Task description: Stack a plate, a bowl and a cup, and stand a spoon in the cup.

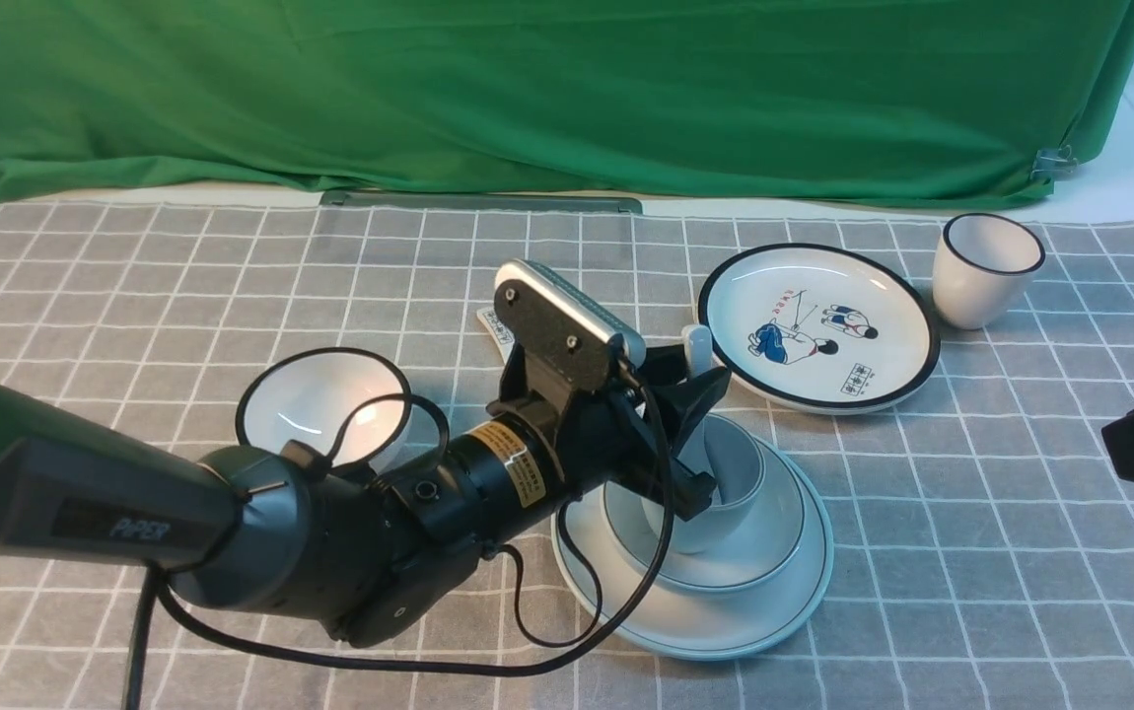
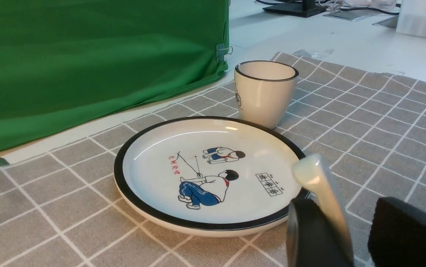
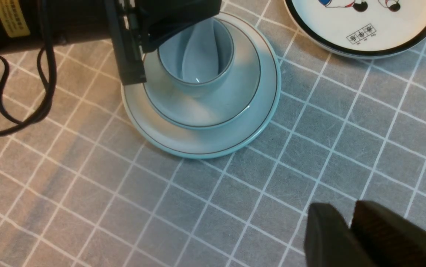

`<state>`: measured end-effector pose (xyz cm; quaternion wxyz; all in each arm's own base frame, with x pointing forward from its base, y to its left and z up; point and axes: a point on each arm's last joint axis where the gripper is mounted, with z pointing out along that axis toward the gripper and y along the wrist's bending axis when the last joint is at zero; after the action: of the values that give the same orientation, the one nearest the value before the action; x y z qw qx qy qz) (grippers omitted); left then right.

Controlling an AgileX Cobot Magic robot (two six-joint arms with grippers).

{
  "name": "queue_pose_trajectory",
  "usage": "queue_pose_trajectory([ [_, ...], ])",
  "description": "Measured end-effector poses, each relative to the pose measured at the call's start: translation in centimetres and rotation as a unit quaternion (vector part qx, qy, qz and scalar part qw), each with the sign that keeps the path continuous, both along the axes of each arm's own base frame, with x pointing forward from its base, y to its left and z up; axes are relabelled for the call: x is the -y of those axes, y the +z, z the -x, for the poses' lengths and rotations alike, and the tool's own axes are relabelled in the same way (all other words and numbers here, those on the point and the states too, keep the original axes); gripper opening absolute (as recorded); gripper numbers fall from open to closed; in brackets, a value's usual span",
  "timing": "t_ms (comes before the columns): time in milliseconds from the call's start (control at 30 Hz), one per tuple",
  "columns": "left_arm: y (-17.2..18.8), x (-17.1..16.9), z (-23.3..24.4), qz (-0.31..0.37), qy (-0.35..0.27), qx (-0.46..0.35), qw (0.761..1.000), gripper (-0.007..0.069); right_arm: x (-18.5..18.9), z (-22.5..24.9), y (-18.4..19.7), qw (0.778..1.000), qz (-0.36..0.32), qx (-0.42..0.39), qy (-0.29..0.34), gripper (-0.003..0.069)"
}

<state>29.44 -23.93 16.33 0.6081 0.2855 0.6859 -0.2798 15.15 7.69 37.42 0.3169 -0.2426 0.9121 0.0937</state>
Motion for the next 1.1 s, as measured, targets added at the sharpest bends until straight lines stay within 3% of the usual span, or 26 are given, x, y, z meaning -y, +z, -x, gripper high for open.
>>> queue_pose_trajectory([
  [233, 0.9, -0.8, 0.4, -0.051, 0.023, -0.078, 0.995, 0.0296, 0.0, 0.0, 0.0, 1.0, 0.0, 0.0, 0.0, 0.0143],
  [567, 5.3, -2.1, 1.5, -0.067, 0.041, -0.077, 0.994, 0.034, 0.0, 0.0, 0.0, 1.0, 0.0, 0.0, 0.0, 0.0143],
  [700, 6.3, -3.7, 2.5, -0.12, 0.076, -0.141, 0.98, 0.0328, 0.0, 0.0, 0.0, 1.0, 0.0, 0.0, 0.0, 0.0143],
  [767, 7.0, -5.4, 3.3, -0.164, 0.101, -0.187, 0.963, 0.027, 0.0, 0.0, 0.0, 1.0, 0.0, 0.001, 0.0, 0.0143],
  [900, 9.5, -8.2, 5.1, -0.201, 0.133, -0.215, 0.946, 0.0084, 0.0, -0.1, 0.4, 1.0, -0.015, 0.026, -0.005, 0.0132],
  [1033, 12.7, -10.4, 7.4, -0.183, 0.148, -0.192, 0.953, 0.0017, 0.6, 0.8, 1.9, 0.995, -0.038, 0.096, -0.009, 0.0076],
  [1100, 14.6, -12.4, 10.5, -0.144, 0.152, -0.157, 0.965, 0.0007, 2.1, 3.3, 4.2, 0.979, -0.057, 0.196, -0.017, 0.0025],
])
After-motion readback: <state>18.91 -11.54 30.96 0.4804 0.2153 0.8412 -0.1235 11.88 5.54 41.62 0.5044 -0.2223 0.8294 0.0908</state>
